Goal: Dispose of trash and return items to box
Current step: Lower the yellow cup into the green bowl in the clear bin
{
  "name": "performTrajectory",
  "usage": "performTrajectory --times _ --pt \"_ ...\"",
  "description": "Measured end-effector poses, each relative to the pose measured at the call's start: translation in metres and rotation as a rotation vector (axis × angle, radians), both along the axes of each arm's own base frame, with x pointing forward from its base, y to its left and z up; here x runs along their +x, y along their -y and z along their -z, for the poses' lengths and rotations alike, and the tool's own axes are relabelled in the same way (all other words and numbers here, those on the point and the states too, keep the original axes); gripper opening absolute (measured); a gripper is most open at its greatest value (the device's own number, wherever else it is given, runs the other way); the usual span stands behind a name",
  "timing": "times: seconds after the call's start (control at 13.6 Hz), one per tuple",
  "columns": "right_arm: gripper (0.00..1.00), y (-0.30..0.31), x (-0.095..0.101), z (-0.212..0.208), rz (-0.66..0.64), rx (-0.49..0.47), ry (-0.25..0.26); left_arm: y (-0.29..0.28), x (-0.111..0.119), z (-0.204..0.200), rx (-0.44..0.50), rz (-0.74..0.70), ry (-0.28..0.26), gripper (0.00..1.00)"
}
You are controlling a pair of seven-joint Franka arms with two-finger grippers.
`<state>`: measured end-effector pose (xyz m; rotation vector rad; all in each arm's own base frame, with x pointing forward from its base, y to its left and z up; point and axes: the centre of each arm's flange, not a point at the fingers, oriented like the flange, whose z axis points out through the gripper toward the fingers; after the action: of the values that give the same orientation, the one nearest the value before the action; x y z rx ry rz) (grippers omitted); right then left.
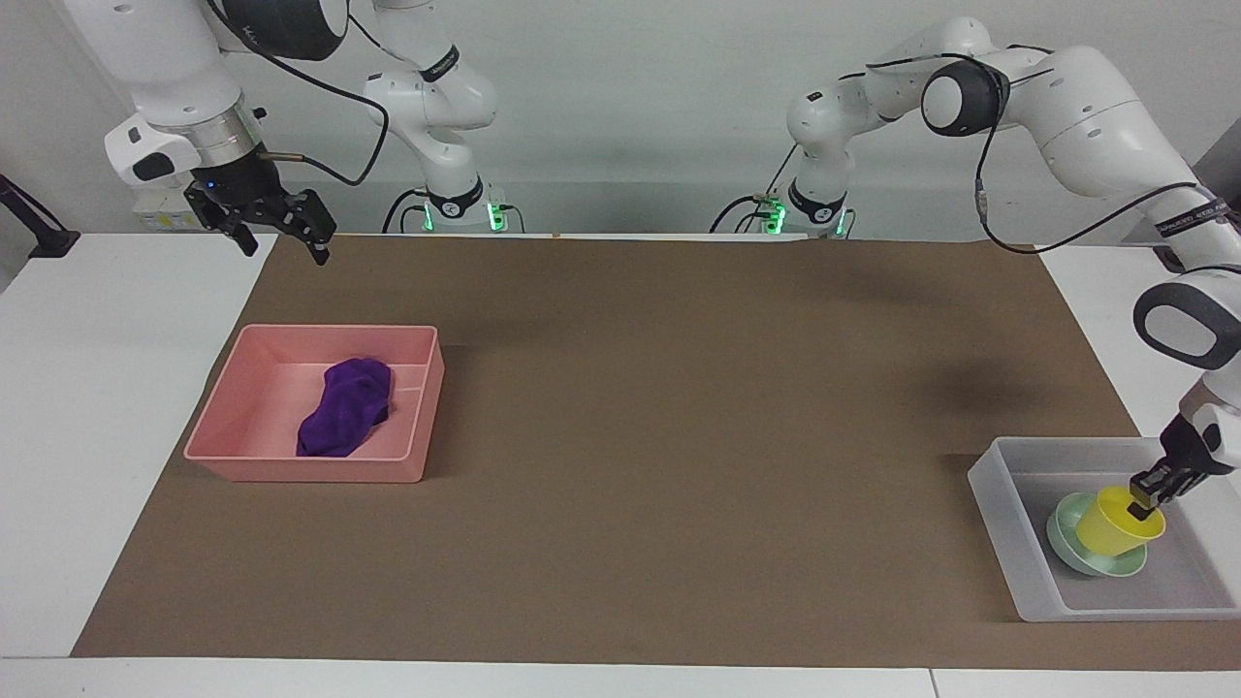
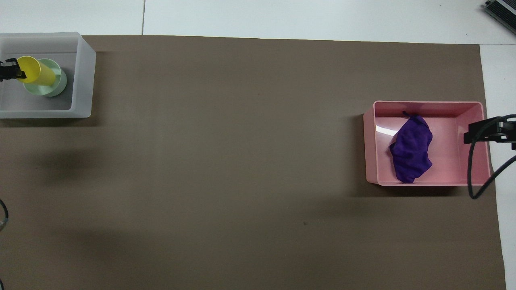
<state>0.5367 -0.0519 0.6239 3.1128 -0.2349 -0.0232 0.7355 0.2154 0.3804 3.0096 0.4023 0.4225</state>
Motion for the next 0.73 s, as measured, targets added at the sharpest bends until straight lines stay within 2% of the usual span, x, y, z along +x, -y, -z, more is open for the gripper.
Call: performTrajectory --times 0.15,0.22,0.51,0.59,0.66,0.73 --pt "1.0 0.0 0.0 0.0 0.0 0.0 0.0 0.0 0.0 0.0 0.0 0.0 0.0 0.09" --pt "1.0 0.0 0.0 0.0 0.0 0.0 0.0 0.0 0.0 -0.001 0.002 0.006 0.001 0.17" --pt "1.0 0.0 0.0 0.0 0.0 0.0 0.0 0.002 -0.001 -0.02 0.03 0.077 0.025 0.7" --pt "1.0 0.0 0.0 0.0 0.0 0.0 0.0 0.007 -0.002 -0.033 0.04 0.11 0.031 0.81" --pt "1.0 0.0 0.0 0.0 -0.001 0.0 0.0 0.015 -0.004 -0.05 0.048 0.149 0.032 0.97" --pt "1.0 0.0 0.0 0.0 -0.001 0.0 0.0 0.03 -0.007 -0.07 0.056 0.191 0.035 1.0"
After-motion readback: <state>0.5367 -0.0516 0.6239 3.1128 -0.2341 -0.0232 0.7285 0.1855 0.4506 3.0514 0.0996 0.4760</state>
